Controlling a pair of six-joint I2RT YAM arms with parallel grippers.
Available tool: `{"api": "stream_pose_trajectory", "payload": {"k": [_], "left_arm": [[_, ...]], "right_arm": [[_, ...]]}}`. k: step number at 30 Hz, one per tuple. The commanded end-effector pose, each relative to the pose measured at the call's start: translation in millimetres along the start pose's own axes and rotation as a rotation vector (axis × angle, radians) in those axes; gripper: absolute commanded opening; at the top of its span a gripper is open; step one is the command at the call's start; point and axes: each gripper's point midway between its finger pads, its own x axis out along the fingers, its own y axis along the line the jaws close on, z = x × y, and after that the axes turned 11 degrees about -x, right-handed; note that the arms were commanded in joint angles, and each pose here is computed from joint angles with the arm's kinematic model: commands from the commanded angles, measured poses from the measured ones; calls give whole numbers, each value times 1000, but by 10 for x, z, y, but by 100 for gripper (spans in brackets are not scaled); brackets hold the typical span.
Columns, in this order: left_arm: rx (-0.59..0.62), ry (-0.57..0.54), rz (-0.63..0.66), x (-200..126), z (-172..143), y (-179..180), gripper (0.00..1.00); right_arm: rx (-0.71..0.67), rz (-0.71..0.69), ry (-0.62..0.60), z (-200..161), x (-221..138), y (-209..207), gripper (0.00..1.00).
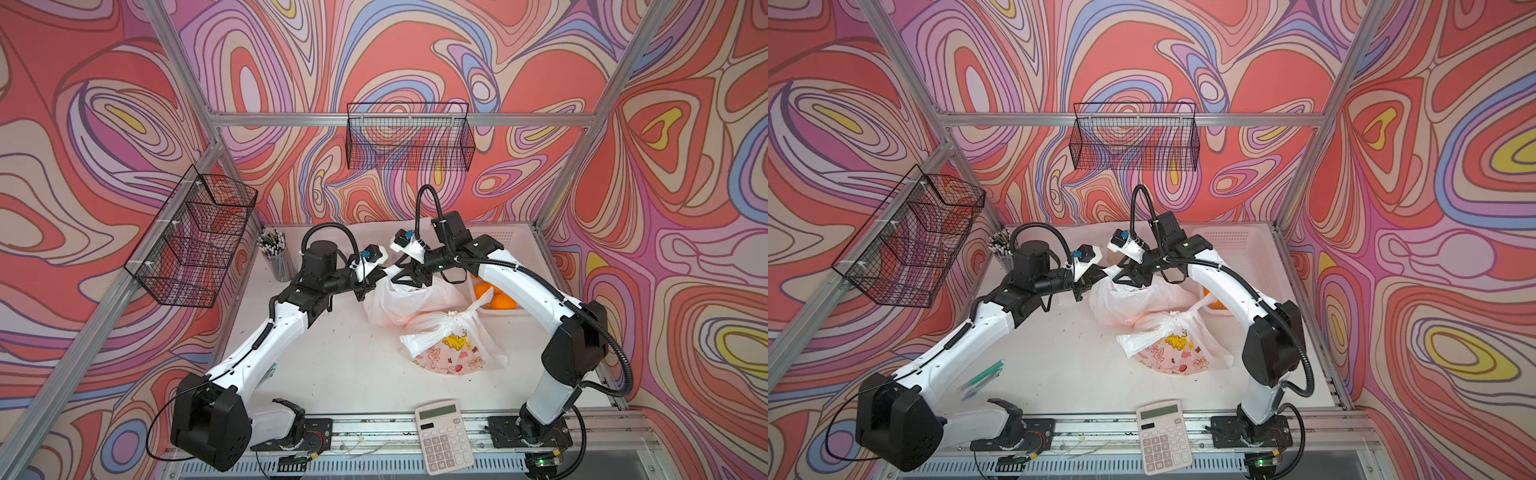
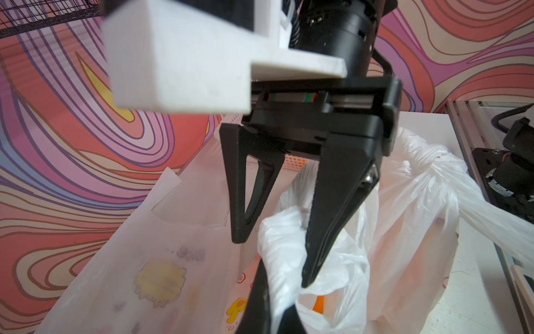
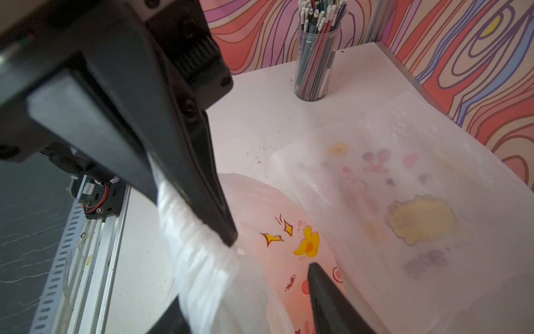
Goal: Place the oranges into plastic bags & tie knots
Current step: Tie the plastic bag at the center of the board.
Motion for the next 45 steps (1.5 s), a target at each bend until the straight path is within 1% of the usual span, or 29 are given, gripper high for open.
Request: {"api": "stream_pose_trajectory", "payload": {"k": [1,7,10,12,13,16,17,21,25,29,33,36,39,41,43,45], "left_arm": [[38,-69,37,-102,277,14,0],[11,-64,57,-113,290,48,0],[-1,-62,72,-134,298,59,0],[-10,-59,81,-148,299,66,0],[-16,-56,86,-163,300,67,0],[-30,-53,81,-181,300,41,0],[-37,-54,76,-189,300,30,0],[-63,-51,56,-180,272,-42,0],[-103,-72,16,-119,284,-136,0],[-150,-75,17,-39,214,-146,0],[-220,-117,13,42,172,-115,0],[-273,-127,23,102,95,-67,0],[-303,-125,27,116,10,-60,0],[-314,-119,24,86,-12,-89,7],[-321,-114,26,13,-2,-138,21],[-328,-111,34,-88,32,-179,28]], "right_arm": [[8,-10,70,-221,101,-11,52],[4,-46,68,-200,78,-65,39],[7,-97,82,-233,77,-153,31],[14,-135,82,-246,88,-228,21],[-2,-170,63,-146,-7,-244,17],[-10,-228,22,-50,-57,-318,2],[-10,-245,1,-8,-80,-340,0],[-14,-263,-105,191,-128,-347,0],[7,-242,-241,337,-90,-324,0],[46,-247,-361,423,-52,-331,0],[83,-233,-496,516,-18,-293,0],[125,-233,-541,466,43,-287,0],[150,-246,-541,374,90,-299,0],[154,-252,-523,310,118,-296,0],[153,-258,-502,243,142,-284,0],[145,-269,-488,196,143,-278,0]]}}
